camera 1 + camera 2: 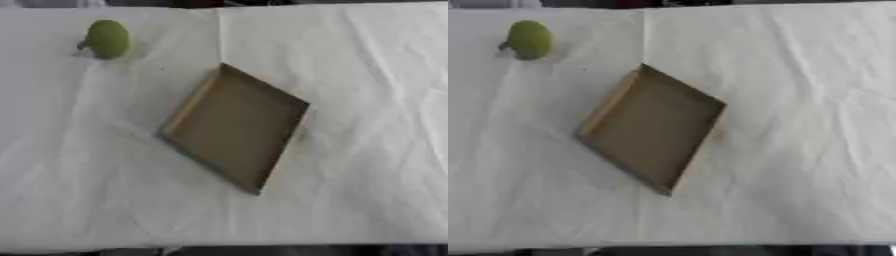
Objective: Pick up objects on the table and place them in the box.
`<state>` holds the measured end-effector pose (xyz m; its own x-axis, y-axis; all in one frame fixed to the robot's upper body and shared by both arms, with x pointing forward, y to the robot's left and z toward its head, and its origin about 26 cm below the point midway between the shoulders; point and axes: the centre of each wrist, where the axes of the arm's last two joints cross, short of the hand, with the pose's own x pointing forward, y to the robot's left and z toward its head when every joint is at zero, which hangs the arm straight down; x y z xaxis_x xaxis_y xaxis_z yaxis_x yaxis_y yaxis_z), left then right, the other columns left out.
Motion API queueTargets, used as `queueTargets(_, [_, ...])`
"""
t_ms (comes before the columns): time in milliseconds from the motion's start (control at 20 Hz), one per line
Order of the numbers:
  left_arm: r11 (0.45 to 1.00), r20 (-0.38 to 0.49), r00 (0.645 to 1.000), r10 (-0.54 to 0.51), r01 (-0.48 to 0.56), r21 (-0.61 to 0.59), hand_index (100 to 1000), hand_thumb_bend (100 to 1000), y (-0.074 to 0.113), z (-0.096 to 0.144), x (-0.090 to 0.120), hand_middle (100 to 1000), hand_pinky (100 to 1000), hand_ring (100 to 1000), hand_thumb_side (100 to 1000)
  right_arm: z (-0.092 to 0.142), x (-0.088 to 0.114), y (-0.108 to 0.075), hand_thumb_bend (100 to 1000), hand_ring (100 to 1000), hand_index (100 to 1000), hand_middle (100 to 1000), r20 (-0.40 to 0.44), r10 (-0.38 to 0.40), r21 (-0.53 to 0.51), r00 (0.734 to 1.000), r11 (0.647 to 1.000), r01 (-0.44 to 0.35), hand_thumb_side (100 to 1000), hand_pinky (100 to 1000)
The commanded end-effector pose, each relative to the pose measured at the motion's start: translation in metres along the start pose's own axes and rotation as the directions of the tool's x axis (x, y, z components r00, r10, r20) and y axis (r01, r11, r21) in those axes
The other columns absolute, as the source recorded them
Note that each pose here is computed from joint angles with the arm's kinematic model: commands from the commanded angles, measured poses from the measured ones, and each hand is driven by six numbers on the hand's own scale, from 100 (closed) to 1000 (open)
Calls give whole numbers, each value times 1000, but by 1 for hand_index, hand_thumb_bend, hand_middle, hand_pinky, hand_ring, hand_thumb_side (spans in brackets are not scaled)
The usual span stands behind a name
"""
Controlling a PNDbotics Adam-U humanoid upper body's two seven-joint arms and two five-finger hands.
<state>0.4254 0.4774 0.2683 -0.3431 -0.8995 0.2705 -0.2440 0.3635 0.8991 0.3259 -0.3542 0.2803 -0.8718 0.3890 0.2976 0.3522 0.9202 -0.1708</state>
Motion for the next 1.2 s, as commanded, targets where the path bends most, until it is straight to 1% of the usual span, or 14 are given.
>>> queueTargets(50, [991, -1, 994, -113, 113, -73, 933, 394, 14, -2, -1, 952, 950, 946, 140, -8, 7, -6, 100, 707, 809, 735, 34, 10, 2, 999, 1000, -10, 353, 769])
queueTargets(150, [978, -10, 989, -150, 147, -145, 927, 456, 10, -4, -2, 944, 965, 951, 116, -8, 7, -6, 100, 707, 809, 735, 33, 9, 2, 999, 1000, -9, 354, 769])
queueTargets(250, [961, -16, 985, -169, 162, -224, 929, 490, 3, -6, -3, 939, 972, 954, 103, -8, 7, -5, 100, 707, 809, 735, 31, 7, 2, 999, 1000, -8, 354, 769])
queueTargets(300, [950, -16, 984, -178, 168, -263, 920, 543, 1, -7, -3, 922, 979, 954, 100, -8, 7, -5, 100, 707, 809, 735, 31, 7, 2, 1000, 1000, -7, 354, 769])
queueTargets(400, [929, -13, 981, -195, 181, -322, 922, 600, -2, -10, -3, 923, 992, 962, 100, -8, 7, -5, 100, 707, 808, 735, 30, 6, 3, 1000, 1000, -6, 355, 770])
queueTargets(550, [908, -15, 979, -204, 184, -378, 928, 627, -6, -14, -3, 931, 992, 968, 100, -8, 8, -5, 100, 706, 808, 735, 28, 4, 4, 1000, 1000, -4, 356, 770])
queueTargets(750, [898, -20, 980, -199, 174, -405, 936, 625, -11, -19, -1, 937, 991, 972, 100, -8, 8, -4, 100, 706, 806, 735, 30, 1, 3, 1000, 1000, -1, 357, 770])
queueTargets(950, [896, -10, 983, -184, 163, -412, 958, 599, -15, -26, 4, 955, 985, 977, 100, -10, 9, -3, 100, 706, 804, 735, 37, -4, 2, 999, 1000, 4, 359, 770])
queueTargets(1200, [903, -15, 987, -158, 138, -406, 953, 550, -17, -32, 9, 958, 971, 972, 100, -14, 11, -2, 100, 706, 801, 735, 49, -12, 1, 999, 1000, 12, 363, 770])
